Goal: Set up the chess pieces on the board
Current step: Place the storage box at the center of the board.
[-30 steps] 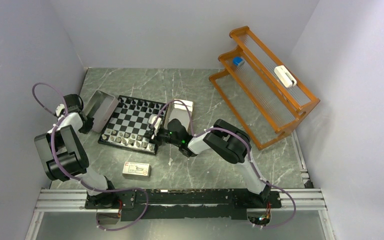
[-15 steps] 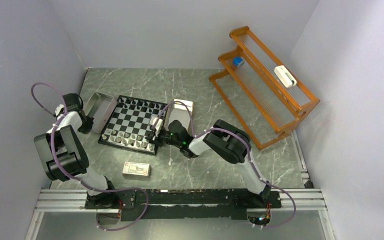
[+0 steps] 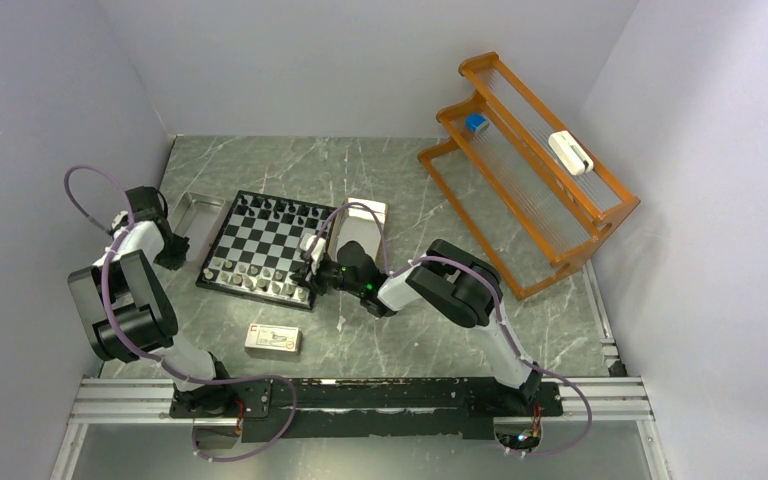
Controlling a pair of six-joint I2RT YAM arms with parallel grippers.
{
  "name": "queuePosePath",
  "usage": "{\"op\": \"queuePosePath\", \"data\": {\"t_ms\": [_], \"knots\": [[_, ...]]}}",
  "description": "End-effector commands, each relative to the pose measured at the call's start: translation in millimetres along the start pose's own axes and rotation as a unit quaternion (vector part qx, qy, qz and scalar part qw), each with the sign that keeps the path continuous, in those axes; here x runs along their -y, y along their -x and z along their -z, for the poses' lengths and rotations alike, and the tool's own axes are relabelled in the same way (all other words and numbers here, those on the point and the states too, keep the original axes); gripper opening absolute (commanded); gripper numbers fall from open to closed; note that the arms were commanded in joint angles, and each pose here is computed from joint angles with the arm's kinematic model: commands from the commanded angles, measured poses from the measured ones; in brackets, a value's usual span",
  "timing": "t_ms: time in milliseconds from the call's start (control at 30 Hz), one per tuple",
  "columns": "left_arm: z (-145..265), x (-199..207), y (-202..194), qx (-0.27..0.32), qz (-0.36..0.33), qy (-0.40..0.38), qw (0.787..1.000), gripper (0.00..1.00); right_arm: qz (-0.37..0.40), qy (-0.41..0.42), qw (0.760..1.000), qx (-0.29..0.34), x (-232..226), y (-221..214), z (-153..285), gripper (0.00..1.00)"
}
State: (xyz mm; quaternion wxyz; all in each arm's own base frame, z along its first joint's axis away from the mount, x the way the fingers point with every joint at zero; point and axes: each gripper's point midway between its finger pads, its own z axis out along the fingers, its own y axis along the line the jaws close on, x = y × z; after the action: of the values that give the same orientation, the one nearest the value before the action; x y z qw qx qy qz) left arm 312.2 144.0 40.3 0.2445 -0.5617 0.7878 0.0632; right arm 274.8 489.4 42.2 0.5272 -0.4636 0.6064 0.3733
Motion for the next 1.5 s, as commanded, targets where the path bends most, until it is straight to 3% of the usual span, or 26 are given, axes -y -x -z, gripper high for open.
{"op": "queuePosePath", "data": {"t_ms": [0, 667, 967, 1200, 1467], "knots": [[4.0, 5.5, 5.4, -0.002, 0.002, -0.004, 1.0, 0.23, 0.004, 0.006, 1.0, 0.024, -1.5, 21.6, -4.6, 0.17], [5.4, 10.0, 1.7, -0.017, 0.009, -0.012, 1.0, 0.22, 0.002, 0.006, 1.0, 0.012, -0.6, 14.8, -7.4, 0.16], [9.0, 8.9, 4.3, -0.015, 0.008, -0.007, 1.0, 0.24, -0.003, 0.0, 1.0, 0.003, 0.7, 11.0, -6.5, 0.22], [19.1, 11.4, 13.7, -0.007, 0.012, -0.004, 1.0, 0.26, -0.003, 0.0, 1.0, 0.019, 0.7, 29.8, -4.2, 0.29], [45.3, 17.7, 38.6, 0.031, 0.018, -0.015, 0.999, 0.27, -0.007, -0.006, 0.999, 0.043, 3.9, 69.6, 0.3, 0.3]]}}
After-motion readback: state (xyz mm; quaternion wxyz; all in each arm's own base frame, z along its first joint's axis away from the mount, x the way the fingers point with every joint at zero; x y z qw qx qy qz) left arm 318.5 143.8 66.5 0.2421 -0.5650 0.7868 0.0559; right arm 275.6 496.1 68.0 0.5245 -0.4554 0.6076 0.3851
